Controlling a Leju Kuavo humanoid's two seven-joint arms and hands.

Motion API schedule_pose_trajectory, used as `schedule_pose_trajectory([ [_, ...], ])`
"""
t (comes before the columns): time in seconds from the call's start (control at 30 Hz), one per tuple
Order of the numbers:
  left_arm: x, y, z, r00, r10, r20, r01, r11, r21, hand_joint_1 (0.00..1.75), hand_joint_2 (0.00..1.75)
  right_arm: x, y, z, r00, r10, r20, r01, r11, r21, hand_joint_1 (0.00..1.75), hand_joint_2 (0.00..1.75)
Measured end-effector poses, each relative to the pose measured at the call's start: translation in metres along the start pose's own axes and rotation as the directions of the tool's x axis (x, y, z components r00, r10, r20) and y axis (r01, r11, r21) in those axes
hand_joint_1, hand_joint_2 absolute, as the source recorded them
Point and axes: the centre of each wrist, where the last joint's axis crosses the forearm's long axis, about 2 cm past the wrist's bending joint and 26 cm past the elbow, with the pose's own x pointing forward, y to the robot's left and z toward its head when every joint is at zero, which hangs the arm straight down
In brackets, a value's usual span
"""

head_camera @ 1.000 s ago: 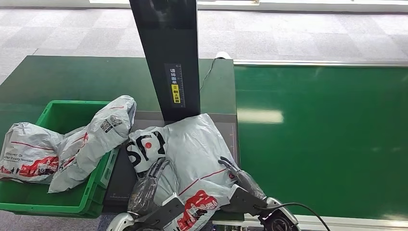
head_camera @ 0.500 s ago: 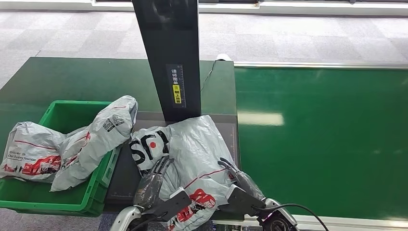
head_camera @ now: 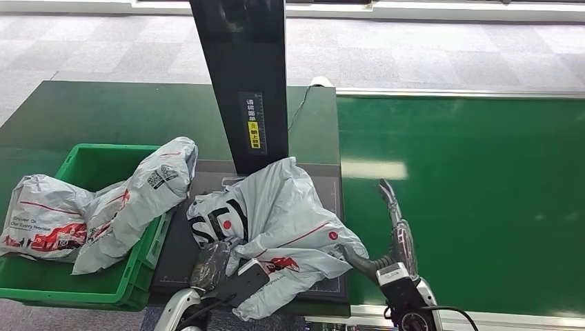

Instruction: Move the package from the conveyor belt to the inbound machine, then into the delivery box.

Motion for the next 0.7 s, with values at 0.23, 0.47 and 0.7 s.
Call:
schedule_pose_trajectory([
  [0.23, -0.004, 0.002, 0.001, 0.998, 0.05, 0.028, -0.051, 0.998, 0.035, 1.75, 1.75, 0.012, -0.004, -0.002, 0.999, 0.03, 0.033, -0.024, 0.988, -0.153, 0.0, 0.0],
  [0.47, -0.01, 0.002, 0.008, 0.983, 0.123, 0.139, -0.146, 0.975, 0.169, 1.75, 1.75, 0.016, -0.005, 0.002, 0.999, 0.003, 0.031, 0.002, 0.983, -0.182, 0.0, 0.0],
  [0.7, -0.012, 0.008, 0.014, 0.973, 0.122, 0.198, -0.172, 0.951, 0.257, 1.75, 1.75, 0.018, -0.006, 0.004, 0.999, -0.004, 0.034, 0.01, 0.982, -0.189, 0.0, 0.0],
])
